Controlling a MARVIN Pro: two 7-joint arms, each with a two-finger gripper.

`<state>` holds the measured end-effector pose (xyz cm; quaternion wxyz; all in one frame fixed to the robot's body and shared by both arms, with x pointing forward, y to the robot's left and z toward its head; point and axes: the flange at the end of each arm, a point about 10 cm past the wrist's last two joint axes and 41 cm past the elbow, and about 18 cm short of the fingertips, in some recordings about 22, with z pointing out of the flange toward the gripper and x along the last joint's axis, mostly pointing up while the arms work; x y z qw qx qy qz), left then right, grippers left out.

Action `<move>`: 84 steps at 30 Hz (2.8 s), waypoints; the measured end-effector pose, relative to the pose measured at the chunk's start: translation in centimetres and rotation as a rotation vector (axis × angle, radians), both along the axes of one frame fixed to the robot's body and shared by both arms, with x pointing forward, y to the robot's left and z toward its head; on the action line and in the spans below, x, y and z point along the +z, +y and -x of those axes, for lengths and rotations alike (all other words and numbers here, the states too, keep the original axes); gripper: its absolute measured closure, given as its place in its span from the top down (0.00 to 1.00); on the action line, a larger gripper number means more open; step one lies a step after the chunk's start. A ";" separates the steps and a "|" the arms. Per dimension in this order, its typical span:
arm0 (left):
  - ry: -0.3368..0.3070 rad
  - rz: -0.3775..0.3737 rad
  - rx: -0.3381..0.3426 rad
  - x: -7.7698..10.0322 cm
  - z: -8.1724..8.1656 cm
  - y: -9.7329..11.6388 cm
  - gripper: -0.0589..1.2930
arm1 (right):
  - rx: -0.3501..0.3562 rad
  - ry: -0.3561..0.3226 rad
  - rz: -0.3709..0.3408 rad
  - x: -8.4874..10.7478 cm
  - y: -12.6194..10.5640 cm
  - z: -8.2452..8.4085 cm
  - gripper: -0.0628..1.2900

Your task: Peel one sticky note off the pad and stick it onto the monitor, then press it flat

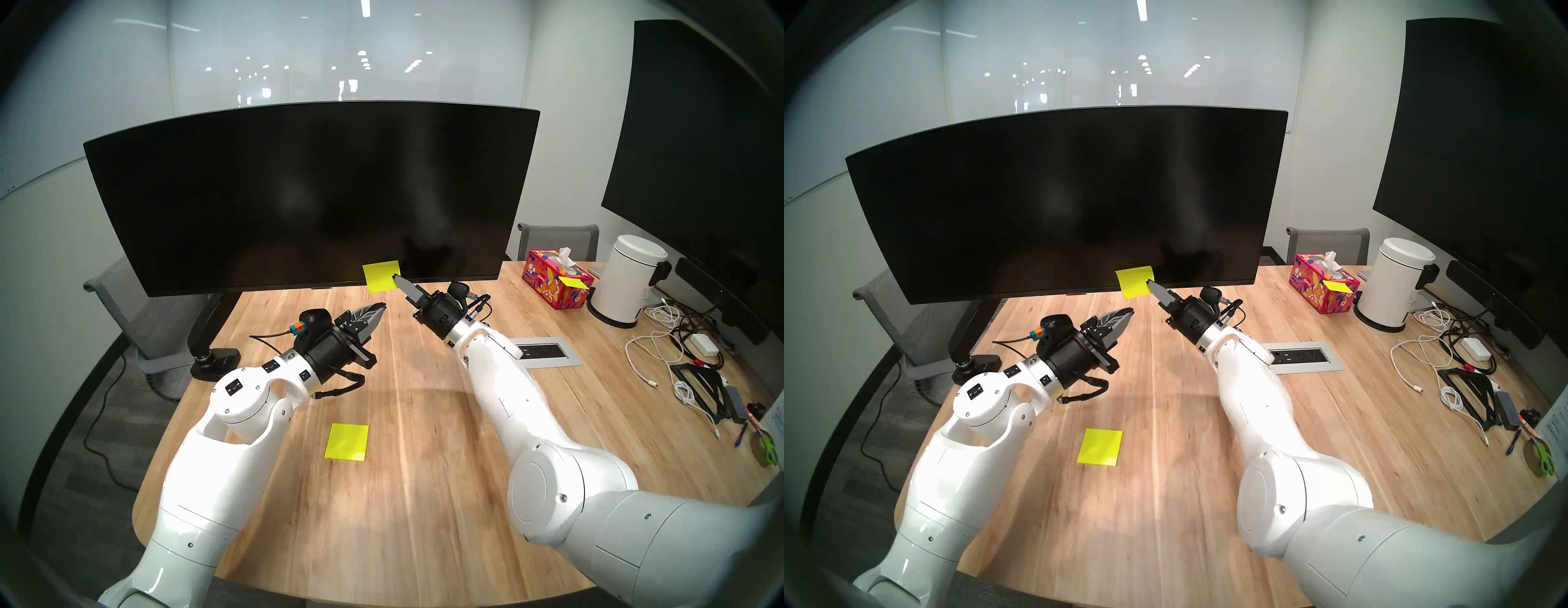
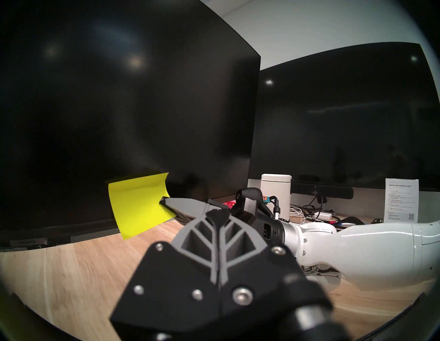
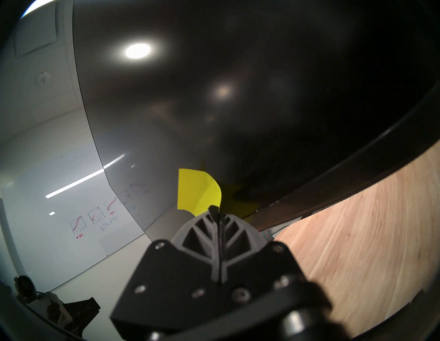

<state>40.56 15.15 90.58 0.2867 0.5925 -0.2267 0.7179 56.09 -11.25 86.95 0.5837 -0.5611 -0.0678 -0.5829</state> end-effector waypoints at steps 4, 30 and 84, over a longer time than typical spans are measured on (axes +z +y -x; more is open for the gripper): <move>-0.006 -0.011 0.014 -0.2 -0.4 -0.2 0.03 | -0.001 -0.001 0.000 0.0 0.0 0.0 0.03; -0.033 0.003 0.128 -0.6 -4.1 -1.3 0.03 | -0.004 -0.009 0.001 0.0 0.0 0.0 0.03; -0.035 0.009 0.238 0.3 -8.9 -1.2 0.03 | -0.004 -0.009 0.001 0.0 0.0 0.0 0.03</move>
